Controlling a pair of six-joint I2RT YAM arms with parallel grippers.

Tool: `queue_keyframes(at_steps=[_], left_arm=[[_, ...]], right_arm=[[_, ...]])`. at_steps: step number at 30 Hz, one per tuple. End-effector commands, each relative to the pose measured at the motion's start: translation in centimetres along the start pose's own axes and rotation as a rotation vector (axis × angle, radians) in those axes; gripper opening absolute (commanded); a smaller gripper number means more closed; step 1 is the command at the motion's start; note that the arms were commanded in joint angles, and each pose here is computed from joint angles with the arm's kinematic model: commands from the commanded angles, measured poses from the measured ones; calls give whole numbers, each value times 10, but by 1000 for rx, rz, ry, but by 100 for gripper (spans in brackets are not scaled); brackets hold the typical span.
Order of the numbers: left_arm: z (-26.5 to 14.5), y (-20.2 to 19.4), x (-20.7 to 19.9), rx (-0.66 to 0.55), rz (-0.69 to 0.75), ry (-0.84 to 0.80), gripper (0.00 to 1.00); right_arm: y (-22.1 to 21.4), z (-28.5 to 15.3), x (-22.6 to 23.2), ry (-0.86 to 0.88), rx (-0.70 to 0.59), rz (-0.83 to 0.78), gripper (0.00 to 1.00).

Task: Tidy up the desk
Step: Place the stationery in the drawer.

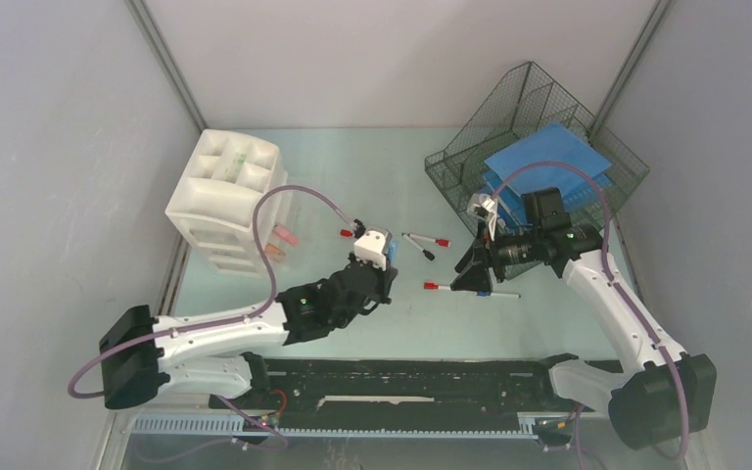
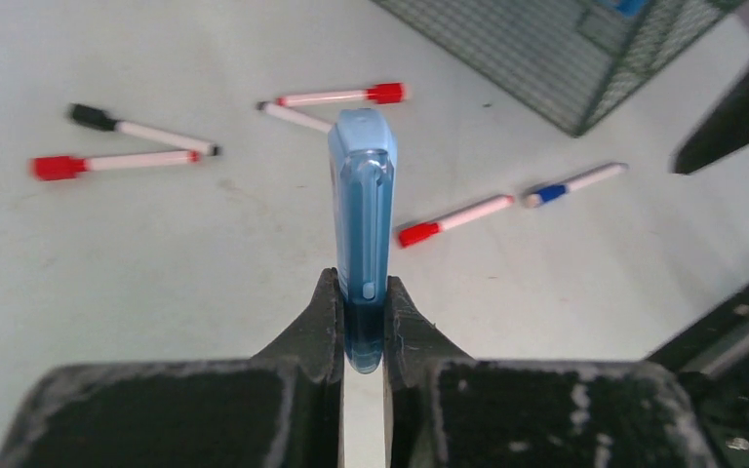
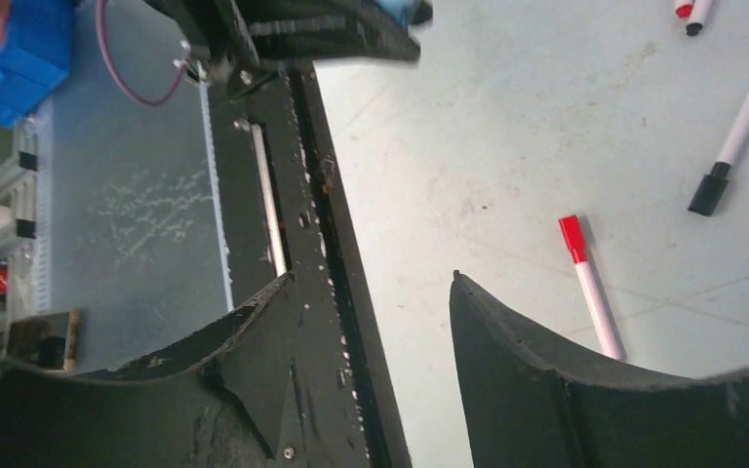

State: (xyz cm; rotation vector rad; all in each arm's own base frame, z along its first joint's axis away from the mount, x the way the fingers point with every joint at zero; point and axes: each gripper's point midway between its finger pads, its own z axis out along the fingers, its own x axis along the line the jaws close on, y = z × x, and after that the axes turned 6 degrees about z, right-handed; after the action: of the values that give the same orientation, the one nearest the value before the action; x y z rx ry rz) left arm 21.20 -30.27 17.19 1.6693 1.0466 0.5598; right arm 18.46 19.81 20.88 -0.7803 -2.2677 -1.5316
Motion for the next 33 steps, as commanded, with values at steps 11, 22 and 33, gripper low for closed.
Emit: queue_keyframes(at_steps=[11,22,33], left_arm=[[-45,8,128,28,30,323,0],[-59,23,184,57,17,515,5],[-56,34,219,114,52,626,9]], right_arm=[[-3,-11,-16,-124,53,-122,66],[-5,-13,-20,-146,63,-123,66],[-6,-13,-22,-153,68,-124,65]])
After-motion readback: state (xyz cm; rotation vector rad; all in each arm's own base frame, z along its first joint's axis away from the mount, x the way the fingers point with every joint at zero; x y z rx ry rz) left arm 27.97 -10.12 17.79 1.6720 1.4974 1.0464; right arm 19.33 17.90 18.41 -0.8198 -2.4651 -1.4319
